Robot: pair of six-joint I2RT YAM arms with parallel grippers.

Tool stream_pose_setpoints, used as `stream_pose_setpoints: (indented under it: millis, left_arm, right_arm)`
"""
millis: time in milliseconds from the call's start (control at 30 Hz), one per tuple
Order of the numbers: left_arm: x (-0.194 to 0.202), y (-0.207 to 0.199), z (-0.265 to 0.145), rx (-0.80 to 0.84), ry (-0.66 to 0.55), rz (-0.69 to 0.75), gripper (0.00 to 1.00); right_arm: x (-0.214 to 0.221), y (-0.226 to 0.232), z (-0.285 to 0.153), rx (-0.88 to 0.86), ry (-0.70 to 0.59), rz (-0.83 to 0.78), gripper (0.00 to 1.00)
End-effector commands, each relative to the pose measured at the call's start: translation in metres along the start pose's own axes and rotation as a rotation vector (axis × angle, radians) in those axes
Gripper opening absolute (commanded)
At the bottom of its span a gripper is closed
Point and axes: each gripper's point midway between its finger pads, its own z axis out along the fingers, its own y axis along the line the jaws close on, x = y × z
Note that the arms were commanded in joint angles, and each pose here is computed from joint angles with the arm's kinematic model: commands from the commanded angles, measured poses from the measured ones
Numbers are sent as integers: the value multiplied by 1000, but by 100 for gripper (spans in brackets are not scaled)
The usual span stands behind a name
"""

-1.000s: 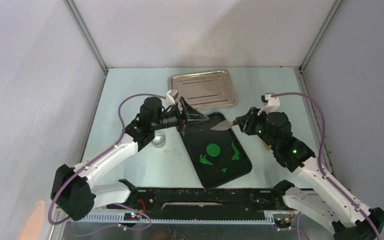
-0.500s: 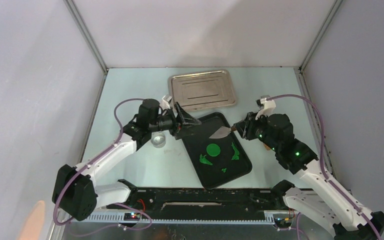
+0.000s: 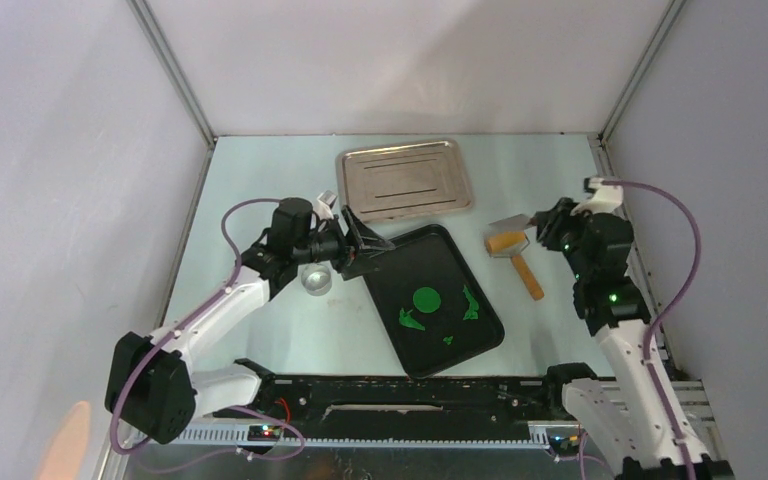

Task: Roll out the dumpling wrappers from the dough
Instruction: Place the spatula at the center of the board.

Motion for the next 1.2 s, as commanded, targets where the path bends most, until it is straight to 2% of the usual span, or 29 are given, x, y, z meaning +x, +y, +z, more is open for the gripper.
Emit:
stream_pose_setpoints:
  millis: [0,100,233,400,567,800,900,1000,1167]
  left_arm:
    - [-6,-16,-2,31,6,53,73]
    - [-8,-15,-1,25,5,56,73]
    - [-10,-11,5,21,16,44,73]
    - [-14,-14,9,36,21,43,73]
    - [-14,-12,14,34,50,62,73]
    - [-12,-2,21,20,88,70,73]
    - [-10,2,22,22,99,63,73]
    - [-7,5,22,20,113,66,73]
    - [-5,9,22,10,121,71,73]
  right_arm:
    - [-45,-59,28,164,-180,-5,0]
    - [-38,-96,52,254,-188,-1,0]
    - [-5,-131,85,329,-108,29,0]
    - [29,-151,87,376,-44,33,0]
    - [57,-155,74,384,39,51,0]
    - [104,-146,55,405,224,161,0]
    - [123,-149,48,433,292,186,8]
    - [133,-154,47,449,321,224,11]
    - [149,-144,54,364,424,273,19]
